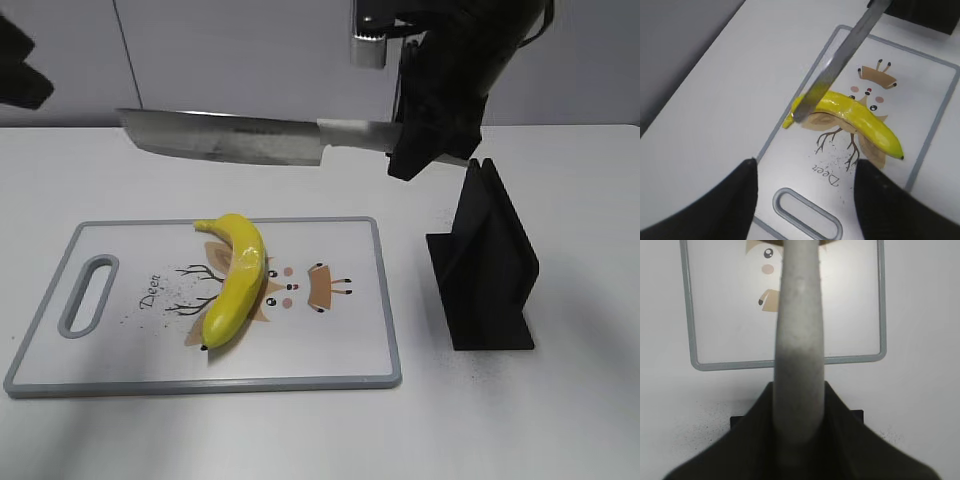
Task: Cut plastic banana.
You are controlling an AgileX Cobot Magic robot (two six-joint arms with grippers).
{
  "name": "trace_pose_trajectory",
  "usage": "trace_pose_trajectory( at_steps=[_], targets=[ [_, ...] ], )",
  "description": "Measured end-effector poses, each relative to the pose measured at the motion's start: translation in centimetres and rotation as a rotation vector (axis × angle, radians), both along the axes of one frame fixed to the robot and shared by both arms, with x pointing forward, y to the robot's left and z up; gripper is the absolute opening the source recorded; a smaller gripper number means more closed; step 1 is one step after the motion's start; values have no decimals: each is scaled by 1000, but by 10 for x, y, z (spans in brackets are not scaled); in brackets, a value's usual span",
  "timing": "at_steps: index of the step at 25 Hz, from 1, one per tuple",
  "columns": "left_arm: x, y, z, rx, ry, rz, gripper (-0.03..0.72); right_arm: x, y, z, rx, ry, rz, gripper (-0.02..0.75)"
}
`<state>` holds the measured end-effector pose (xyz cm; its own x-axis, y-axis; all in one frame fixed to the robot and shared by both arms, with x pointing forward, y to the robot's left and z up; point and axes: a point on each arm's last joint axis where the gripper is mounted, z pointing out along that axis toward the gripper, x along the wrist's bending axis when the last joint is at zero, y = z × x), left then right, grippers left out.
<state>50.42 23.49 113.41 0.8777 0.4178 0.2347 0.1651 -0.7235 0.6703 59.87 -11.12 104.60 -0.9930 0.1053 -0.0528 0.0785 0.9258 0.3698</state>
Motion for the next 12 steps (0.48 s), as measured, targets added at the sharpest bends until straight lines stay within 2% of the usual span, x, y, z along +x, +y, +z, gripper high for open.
trace_pose_trajectory(
  at_steps=[5, 12],
  targets=[
    [23, -26, -11, 70, 21, -149, 589, 3, 5, -7, 27, -10, 98, 160],
    [43, -45, -49, 128, 115, -238, 587, 6, 11, -18, 60, 8, 147, 160]
  ],
)
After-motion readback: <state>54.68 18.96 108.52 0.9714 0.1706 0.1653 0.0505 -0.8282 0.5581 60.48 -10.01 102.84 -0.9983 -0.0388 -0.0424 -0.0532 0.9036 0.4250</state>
